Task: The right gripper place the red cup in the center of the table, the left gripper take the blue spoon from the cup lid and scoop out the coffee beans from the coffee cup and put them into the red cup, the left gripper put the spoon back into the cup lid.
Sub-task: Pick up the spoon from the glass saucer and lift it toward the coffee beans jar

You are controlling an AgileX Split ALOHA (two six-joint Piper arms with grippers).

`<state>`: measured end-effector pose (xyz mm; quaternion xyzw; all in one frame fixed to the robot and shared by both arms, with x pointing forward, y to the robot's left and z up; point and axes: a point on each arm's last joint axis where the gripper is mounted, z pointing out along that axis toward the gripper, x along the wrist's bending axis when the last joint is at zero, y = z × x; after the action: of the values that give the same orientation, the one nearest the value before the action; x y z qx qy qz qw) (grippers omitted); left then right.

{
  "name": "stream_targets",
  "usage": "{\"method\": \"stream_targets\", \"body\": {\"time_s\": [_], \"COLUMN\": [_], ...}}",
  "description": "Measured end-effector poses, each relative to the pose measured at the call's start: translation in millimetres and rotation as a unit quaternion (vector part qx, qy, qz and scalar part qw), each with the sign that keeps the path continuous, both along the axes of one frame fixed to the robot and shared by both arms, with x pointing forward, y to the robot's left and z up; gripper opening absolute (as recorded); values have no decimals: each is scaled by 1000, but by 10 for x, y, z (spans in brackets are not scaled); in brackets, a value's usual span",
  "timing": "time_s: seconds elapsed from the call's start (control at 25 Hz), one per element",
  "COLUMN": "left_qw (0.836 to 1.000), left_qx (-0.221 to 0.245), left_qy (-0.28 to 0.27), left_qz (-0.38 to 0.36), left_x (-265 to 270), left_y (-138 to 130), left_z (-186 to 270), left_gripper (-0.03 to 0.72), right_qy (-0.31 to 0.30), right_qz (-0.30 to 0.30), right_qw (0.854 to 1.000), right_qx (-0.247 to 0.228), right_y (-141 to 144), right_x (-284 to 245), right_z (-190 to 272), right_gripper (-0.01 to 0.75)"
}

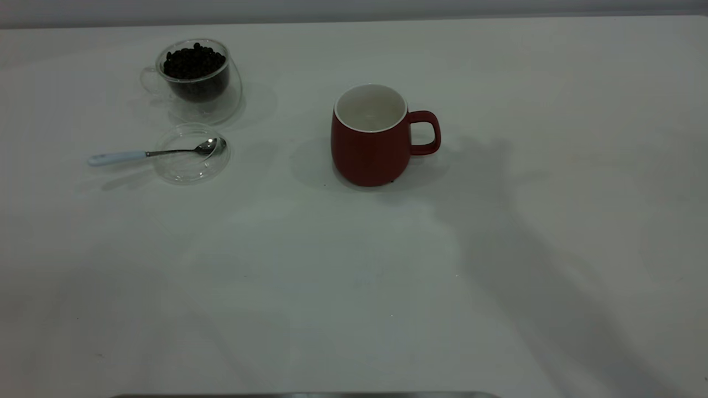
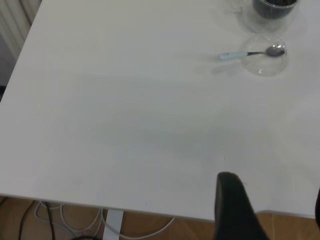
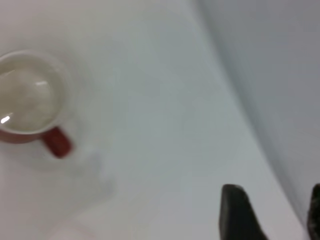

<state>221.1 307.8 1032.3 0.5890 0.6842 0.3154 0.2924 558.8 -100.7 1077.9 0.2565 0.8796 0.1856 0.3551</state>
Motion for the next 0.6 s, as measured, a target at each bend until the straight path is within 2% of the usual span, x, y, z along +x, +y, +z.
{"method": "stream_targets", "body": {"time_s": [0.2, 0.36, 0.48, 0.6], "left_qw": [1000, 1000, 1000, 1000], "left_qx": [0, 0, 0, 0], "left_qy": [0, 0, 0, 0], "left_qz": [0, 0, 0, 0], "left_x": [0, 0, 0, 0], "left_y": [0, 0, 0, 0], "left_z": [0, 0, 0, 0], "left_gripper": [449, 449, 449, 449], "right_qy": [-32, -18, 9, 52], "right_qz": [-112, -189, -199, -179], "right_qw": [992, 980, 974, 973], "right_qx": [41, 63, 104, 133], "right_y": [-551, -1013, -1230, -1302], "right_x": [-559, -1105, -1493, -1745], "right_z": [804, 1185, 1292, 1127], "right_gripper": [535, 579, 579, 579]}}
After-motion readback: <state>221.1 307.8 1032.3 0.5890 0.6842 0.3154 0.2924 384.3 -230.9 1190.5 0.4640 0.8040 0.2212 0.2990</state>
